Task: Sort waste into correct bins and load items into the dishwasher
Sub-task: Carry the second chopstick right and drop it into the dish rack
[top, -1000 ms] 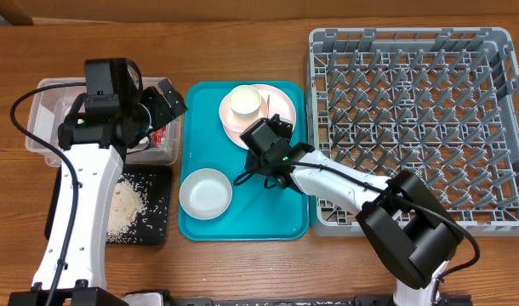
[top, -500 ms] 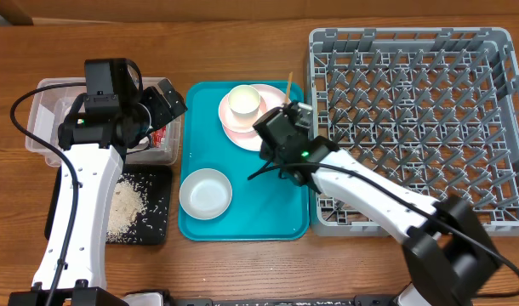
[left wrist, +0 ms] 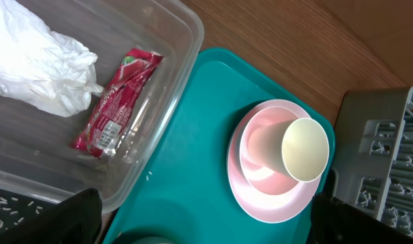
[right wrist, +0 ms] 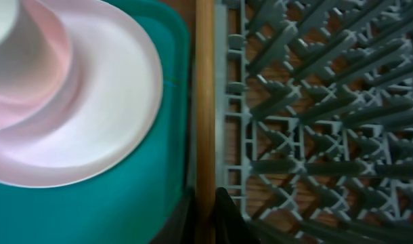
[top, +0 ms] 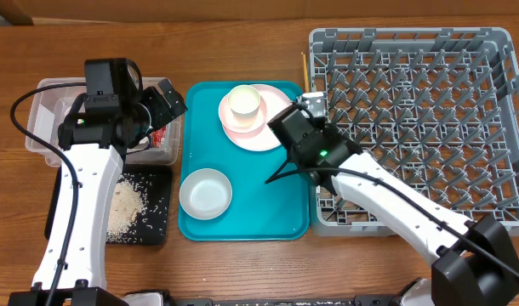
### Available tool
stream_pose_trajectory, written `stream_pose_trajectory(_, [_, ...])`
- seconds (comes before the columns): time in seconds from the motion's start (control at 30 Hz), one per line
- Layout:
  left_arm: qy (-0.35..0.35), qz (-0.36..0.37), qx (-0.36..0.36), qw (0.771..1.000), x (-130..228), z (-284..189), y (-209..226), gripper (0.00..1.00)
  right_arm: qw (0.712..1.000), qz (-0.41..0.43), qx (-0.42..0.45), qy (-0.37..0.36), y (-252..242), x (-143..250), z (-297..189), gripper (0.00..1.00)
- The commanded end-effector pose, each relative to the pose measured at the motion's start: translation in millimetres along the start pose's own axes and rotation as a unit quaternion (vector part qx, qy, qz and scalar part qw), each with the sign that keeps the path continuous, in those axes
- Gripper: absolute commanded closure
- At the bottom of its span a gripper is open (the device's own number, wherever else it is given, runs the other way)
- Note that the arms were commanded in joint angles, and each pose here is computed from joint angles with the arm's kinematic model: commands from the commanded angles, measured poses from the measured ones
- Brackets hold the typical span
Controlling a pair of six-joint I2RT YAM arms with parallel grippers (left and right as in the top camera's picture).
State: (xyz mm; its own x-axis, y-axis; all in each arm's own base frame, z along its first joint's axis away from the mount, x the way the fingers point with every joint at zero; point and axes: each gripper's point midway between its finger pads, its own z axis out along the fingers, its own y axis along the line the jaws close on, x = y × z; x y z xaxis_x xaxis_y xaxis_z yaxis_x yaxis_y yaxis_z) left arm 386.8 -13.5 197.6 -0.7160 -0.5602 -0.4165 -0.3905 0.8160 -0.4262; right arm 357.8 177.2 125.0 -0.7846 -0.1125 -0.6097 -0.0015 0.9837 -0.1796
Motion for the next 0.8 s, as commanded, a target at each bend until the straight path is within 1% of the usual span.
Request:
stream_pose_trajectory(0.0, [-0.008, 0.005, 0.011, 1.0, -4.7, -7.0, -6.2, 0.0, 0.999, -0.008, 0.036, -0.007, -27.3, -8.1, -0.2, 0.96])
stream_pose_trajectory(0.13, [-0.008, 0.005, 0.011, 1.0, -4.8, -7.0, -6.3, 0.0, 0.999, 0.009, 0.038, 0.023, -45.7, -2.9, 8.9, 0.96])
stream_pose_trajectory(0.2, [-0.008, 0.005, 0.011, 1.0, -4.8, -7.0, -6.3, 0.0, 0.999, 0.017, 0.015, 0.043, -46.4, 1.5, 13.4, 0.96])
stream_pose_trajectory(0.3, [-0.008, 0.005, 0.011, 1.0, -4.6, -7.0, -6.4, 0.0, 0.997, 0.005, -0.039, 0.071, -37.6, 7.6, 16.8, 0.96])
stream_pose_trajectory(0.4, [-0.008, 0.005, 0.011, 1.0, -4.8, -7.0, -6.3, 0.0, 0.995, -0.004, -0.063, 0.083, -35.6, 10.3, 18.2, 0.96])
stream_pose_trajectory(0.77, [-0.008, 0.005, 0.011, 1.0, -4.8, -7.0, -6.3, 0.0, 0.994, 0.002, -0.057, 0.096, -41.7, 15.5, 19.9, 0.95])
